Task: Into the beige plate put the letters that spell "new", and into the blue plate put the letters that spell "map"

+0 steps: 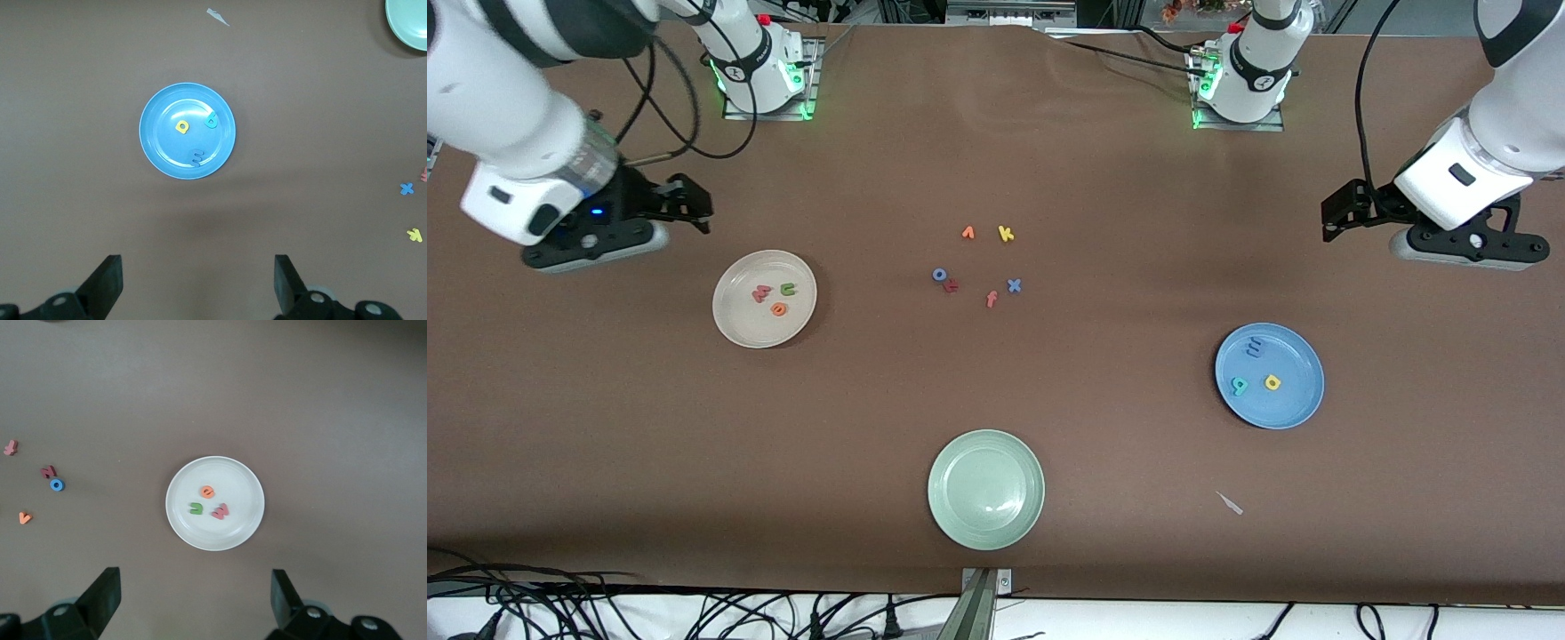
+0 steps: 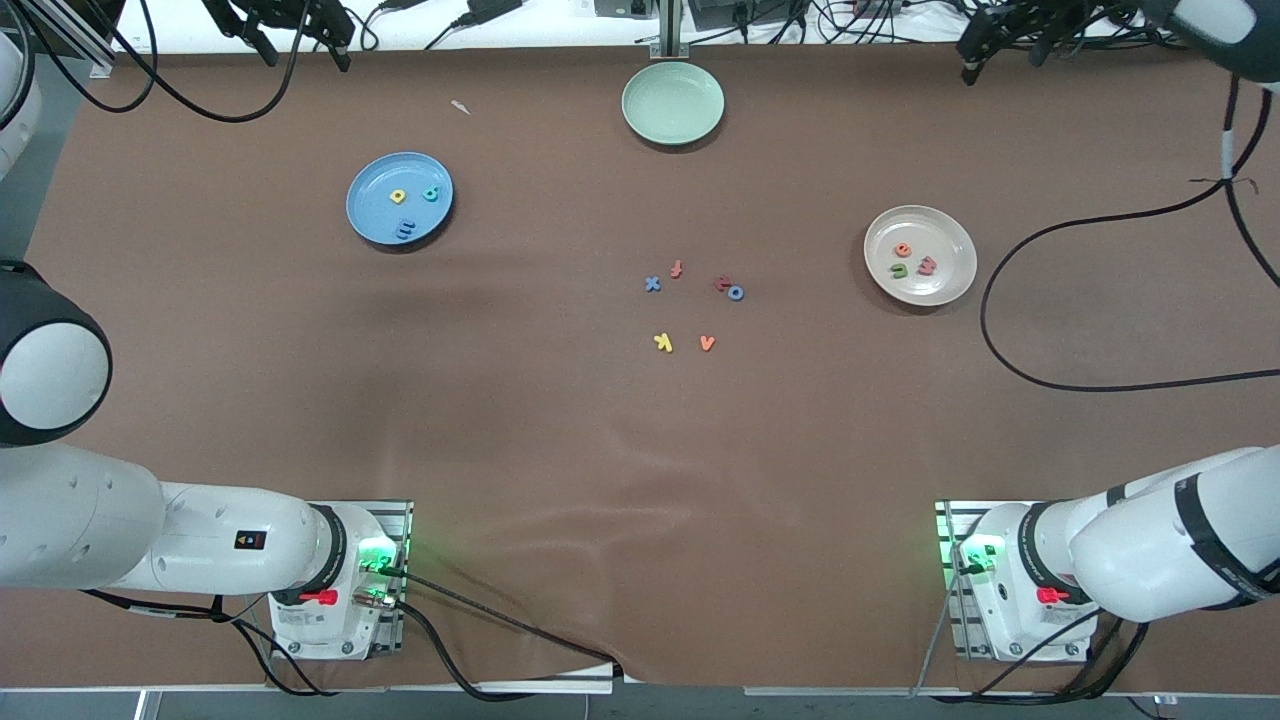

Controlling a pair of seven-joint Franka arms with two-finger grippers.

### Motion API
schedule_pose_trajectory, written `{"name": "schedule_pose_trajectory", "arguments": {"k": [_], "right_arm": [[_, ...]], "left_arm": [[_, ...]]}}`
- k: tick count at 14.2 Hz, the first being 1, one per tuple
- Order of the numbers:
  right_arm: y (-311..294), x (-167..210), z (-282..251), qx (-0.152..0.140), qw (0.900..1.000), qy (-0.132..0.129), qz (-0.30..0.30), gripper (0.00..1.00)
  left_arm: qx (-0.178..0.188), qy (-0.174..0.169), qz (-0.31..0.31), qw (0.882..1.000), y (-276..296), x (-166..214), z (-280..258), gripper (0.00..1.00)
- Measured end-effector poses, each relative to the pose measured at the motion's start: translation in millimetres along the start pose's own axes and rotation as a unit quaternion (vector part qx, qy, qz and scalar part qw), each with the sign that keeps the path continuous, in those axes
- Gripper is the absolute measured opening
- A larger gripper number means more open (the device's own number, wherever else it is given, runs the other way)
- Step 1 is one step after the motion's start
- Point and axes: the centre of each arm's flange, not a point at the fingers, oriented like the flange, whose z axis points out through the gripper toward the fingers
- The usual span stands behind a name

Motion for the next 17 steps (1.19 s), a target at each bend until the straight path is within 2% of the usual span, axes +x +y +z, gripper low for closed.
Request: {"name": "schedule_pose_trajectory", "arguments": {"k": [5, 10, 17], "right_arm": [[41.7, -7.0, -5.8, 0.010, 1.000, 0.001, 0.017, 1.00], [50.4, -10.0, -6.7, 0.012, 1.000, 0.000, 0.024, 1.00], [59.1, -11.9, -10.2, 0.011, 0.999, 0.003, 0.032, 1.00]], "left_arm": [[-0.004, -0.006, -0.021, 1.000, -23.1, -1.3, -0.1, 1.00], [-0.006, 0.008, -0.012, 1.000, -13.6, -0.8, -15.3, 1.00], [-0.006, 0.009, -0.010, 1.000, -10.2, -1.0, -17.0, 1.00]]}}
